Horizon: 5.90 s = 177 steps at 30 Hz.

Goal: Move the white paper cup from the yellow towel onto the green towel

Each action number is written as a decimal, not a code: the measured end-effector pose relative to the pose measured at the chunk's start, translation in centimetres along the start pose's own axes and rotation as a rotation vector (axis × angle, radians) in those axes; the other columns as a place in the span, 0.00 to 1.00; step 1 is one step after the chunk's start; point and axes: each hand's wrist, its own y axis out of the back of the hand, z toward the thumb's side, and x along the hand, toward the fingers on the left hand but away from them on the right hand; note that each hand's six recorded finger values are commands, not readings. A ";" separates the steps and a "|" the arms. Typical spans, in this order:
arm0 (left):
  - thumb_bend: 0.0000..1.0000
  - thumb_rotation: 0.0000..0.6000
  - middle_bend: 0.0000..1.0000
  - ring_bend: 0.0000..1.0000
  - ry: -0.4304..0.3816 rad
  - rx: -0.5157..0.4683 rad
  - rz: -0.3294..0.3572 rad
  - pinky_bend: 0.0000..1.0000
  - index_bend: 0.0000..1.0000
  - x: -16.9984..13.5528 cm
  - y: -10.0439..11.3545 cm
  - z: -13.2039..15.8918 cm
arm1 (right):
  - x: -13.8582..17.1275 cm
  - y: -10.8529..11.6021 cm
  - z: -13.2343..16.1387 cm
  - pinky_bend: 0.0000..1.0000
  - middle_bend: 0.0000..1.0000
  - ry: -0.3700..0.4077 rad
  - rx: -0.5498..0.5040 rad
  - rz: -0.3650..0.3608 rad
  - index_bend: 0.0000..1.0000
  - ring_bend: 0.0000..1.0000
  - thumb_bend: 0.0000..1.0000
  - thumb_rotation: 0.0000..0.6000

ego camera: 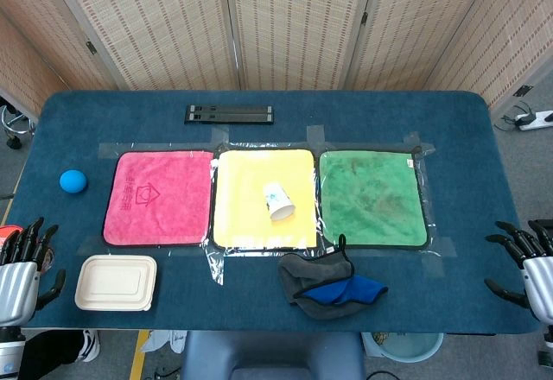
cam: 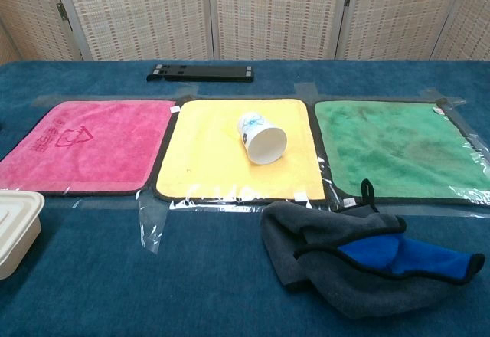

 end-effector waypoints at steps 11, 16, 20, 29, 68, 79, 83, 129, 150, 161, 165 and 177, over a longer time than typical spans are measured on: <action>0.48 1.00 0.00 0.00 0.002 -0.006 0.012 0.00 0.13 -0.2 0.1 -0.1 | -0.3 -0.1 0.6 0.08 0.19 0.033 0.014 0.022 0.28 0.22 0.14 1.00; 0.48 1.00 0.00 0.00 0.003 -0.007 0.013 0.00 0.13 -0.2 0.1 -0.2 | -0.7 -0.6 1.2 0.08 0.19 0.059 0.017 0.055 0.26 0.21 0.14 1.00; 0.48 1.00 0.00 0.00 0.002 -0.014 0.019 0.00 0.13 -0.3 0.2 -0.2 | -1.8 -1.2 2.3 0.08 0.19 0.104 0.020 0.102 0.23 0.20 0.16 1.00; 0.48 1.00 0.00 0.00 0.008 -0.024 0.023 0.00 0.13 -0.8 0.2 -0.6 | -6.1 -2.9 7.2 0.08 0.17 0.251 0.000 0.225 0.22 0.18 0.24 1.00; 0.49 1.00 0.00 0.00 0.038 -0.079 0.019 0.00 0.16 -2.9 1.0 -2.2 | -21.9 -11.2 35.0 0.00 0.27 0.665 0.188 0.526 0.32 0.21 0.43 1.00; 0.49 1.00 0.00 0.00 0.054 -0.083 0.004 0.00 0.16 -2.9 0.5 -2.7 | -23.6 -14.4 38.2 0.00 0.31 0.684 0.284 0.520 0.34 0.27 0.45 1.00; 0.49 1.00 0.00 0.00 0.069 -0.084 -0.002 0.00 0.16 -3.1 0.4 -3.2 | -24.4 -15.1 38.6 0.00 0.31 0.674 0.311 0.506 0.34 0.27 0.44 1.00; 0.49 1.00 0.00 0.00 0.105 -0.092 -0.021 0.00 0.16 -3.3 -0.4 -4.5 | -25.0 -17.6 38.6 0.00 0.32 0.663 0.542 0.561 0.42 0.21 0.21 1.00; 0.49 1.00 0.00 0.00 0.106 -0.106 -0.026 0.00 0.16 -3.4 -0.8 -4.7 | -23.6 -15.0 32.8 0.00 0.33 0.617 0.668 0.539 0.42 0.21 0.21 1.00; 0.49 1.00 0.00 0.00 0.099 -0.109 -0.028 0.00 0.16 -3.2 -0.8 -4.5 | -22.6 -10.2 29.3 0.00 0.33 0.549 0.654 0.473 0.42 0.22 0.21 1.00; 0.49 1.00 0.00 0.00 0.101 -0.111 -0.027 0.00 0.16 -3.4 -0.7 -4.5 | -23.6 -9.7 31.2 0.00 0.32 0.560 0.607 0.437 0.41 0.21 0.20 1.00; 0.50 1.00 0.00 0.00 0.134 -0.113 -0.047 0.00 0.15 -4.3 -0.8 -5.4 | -27.3 -13.7 34.9 0.00 0.26 0.551 0.599 0.480 0.40 0.18 0.20 1.00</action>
